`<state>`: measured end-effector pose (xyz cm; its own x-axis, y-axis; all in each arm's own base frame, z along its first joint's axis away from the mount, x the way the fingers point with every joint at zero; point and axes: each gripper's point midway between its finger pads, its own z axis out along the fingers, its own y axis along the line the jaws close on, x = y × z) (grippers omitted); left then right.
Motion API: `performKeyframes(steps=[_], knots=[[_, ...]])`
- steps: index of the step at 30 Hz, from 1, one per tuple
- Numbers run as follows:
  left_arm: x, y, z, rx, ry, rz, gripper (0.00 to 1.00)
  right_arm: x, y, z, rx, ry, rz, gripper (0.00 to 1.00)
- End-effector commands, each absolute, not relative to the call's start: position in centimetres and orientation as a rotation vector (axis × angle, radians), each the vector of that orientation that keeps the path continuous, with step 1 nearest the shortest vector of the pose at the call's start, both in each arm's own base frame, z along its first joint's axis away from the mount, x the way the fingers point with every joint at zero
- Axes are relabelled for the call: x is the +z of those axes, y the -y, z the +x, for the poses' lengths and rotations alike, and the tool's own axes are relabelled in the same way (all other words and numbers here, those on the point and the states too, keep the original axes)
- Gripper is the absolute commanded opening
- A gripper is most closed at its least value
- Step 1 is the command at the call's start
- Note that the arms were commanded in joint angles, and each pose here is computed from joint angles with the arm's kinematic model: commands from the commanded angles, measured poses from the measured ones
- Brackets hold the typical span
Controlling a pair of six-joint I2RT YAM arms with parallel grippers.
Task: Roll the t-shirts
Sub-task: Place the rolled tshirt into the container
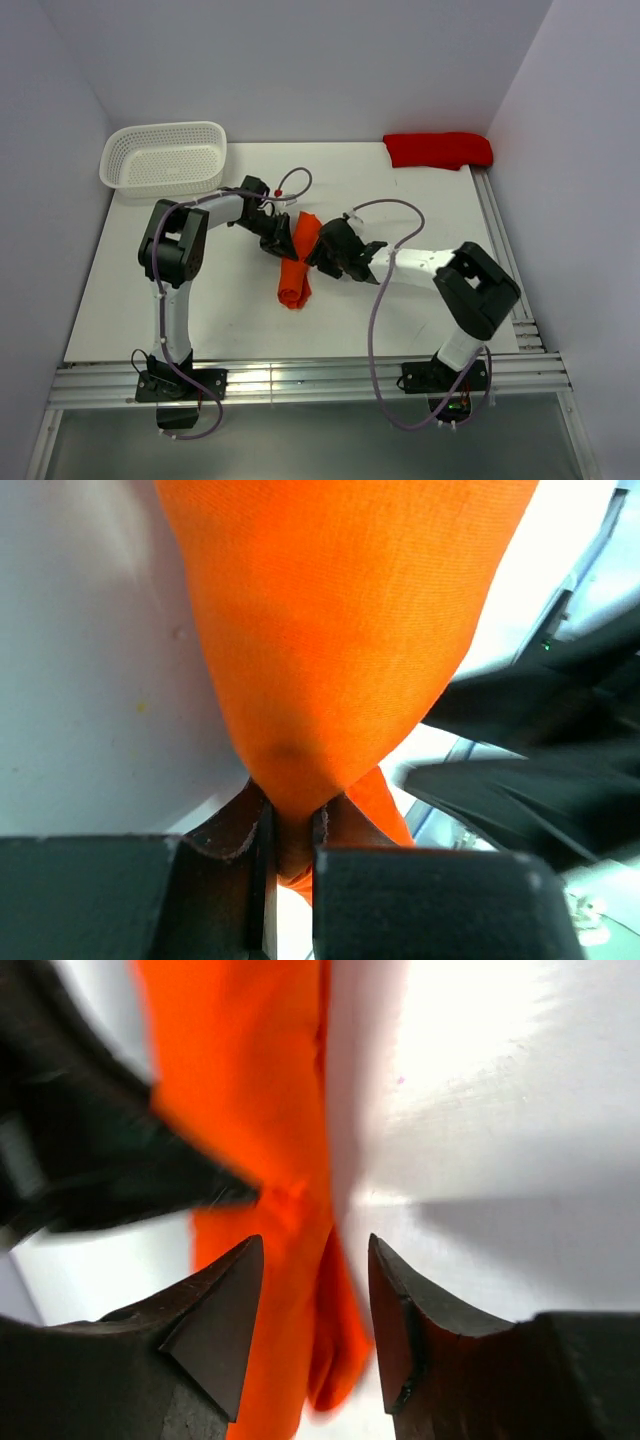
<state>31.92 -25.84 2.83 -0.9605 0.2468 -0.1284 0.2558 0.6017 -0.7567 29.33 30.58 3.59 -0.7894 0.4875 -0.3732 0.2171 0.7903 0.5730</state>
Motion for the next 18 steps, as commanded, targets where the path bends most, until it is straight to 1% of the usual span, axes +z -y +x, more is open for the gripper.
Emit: performKeyframes(steps=[1, 3, 4, 7, 9, 10, 12, 13, 14, 15, 16, 18], knots=[[3.0, 25.0, 36.5, -1.069, -2.683, 0.505, 0.0, 8.9, -28.4, 29.3, 0.675, -2.369, 0.51, 0.54], [5.1, 25.0, 38.2, -1.045, -2.615, 0.517, 0.0, 10.6, -27.4, 29.3, 0.652, -2.33, 0.517, 0.56], [5.8, 24.9, 38.9, -1.017, -2.589, 0.534, 0.0, 12.5, -26.9, 29.3, 0.676, -2.286, 0.521, 0.56], [10.4, 24.9, 41.9, -0.994, -2.458, 0.55, 0.0, 15.0, -25.6, 29.1, 0.669, -2.234, 0.525, 0.57], [12.6, 24.1, 43.5, -0.983, -2.408, 0.528, 0.0, 15.7, -24.8, 29.0, 0.647, -2.221, 0.53, 0.57], [14.8, 24.1, 44.7, -0.998, -2.356, 0.526, 0.0, 16.3, -24.5, 29.0, 0.654, -2.205, 0.536, 0.57], [16.8, 22.9, 46.5, -1.006, -2.314, 0.481, 0.0, 16.4, -24.1, 28.8, 0.642, -2.204, 0.539, 0.57], [19.1, 22.8, 47.7, -1.008, -2.264, 0.465, 0.0, 16.6, -23.9, 28.7, 0.645, -2.199, 0.544, 0.57], [20.0, 22.4, 48.3, -1.022, -2.243, 0.451, 0.0, 16.6, -23.7, 28.7, 0.644, -2.197, 0.548, 0.57], [20.9, 21.3, 49.4, -1.017, -2.217, 0.419, 0.0, 16.6, -23.6, 28.6, 0.641, -2.197, 0.548, 0.57], [23.1, 21.1, 50.4, -1.02, -2.164, 0.401, 0.0, 16.6, -23.5, 28.5, 0.643, -2.196, 0.549, 0.57], [25.0, 19.4, 52.0, -1.027, -2.107, 0.353, 0.0, 16.4, -23.4, 28.4, 0.636, -2.2, 0.55, 0.57]])
